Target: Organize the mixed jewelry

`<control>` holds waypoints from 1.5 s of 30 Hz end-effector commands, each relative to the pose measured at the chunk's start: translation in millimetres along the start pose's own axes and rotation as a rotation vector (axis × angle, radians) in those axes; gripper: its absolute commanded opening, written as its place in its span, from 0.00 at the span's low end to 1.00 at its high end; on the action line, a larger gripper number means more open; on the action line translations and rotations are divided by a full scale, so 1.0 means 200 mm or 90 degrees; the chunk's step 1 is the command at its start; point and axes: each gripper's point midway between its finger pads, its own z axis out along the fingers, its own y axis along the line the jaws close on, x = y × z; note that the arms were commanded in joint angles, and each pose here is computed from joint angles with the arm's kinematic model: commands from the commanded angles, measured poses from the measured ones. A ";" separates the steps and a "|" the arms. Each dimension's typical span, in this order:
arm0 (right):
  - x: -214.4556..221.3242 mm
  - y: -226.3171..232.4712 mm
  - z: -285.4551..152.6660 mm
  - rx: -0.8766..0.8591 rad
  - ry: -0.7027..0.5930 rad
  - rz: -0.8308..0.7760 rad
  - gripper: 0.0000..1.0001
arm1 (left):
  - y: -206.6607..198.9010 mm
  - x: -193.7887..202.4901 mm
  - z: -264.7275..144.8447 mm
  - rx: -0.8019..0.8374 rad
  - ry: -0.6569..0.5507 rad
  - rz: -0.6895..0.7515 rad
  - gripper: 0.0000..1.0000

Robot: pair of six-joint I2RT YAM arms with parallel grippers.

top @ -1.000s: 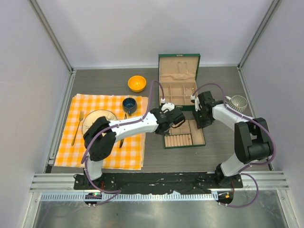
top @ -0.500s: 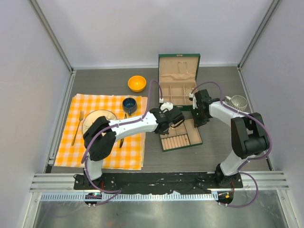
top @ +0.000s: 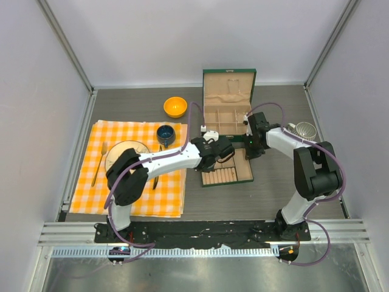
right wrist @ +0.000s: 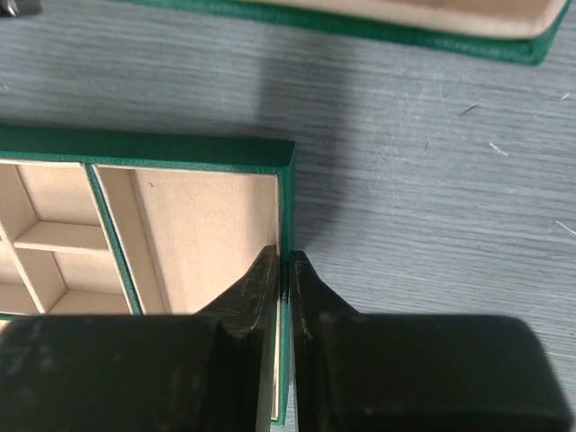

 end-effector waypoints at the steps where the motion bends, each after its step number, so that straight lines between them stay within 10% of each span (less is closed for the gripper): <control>1: -0.19 0.08 -0.04 -0.032 -0.068 0.039 0.02 | 0.03 -0.08 -0.07 0.003 -0.027 -0.034 0.00; 45: -0.10 0.11 -0.04 -0.034 -0.067 0.043 0.04 | 0.08 0.01 0.04 -0.037 -0.008 -0.006 0.00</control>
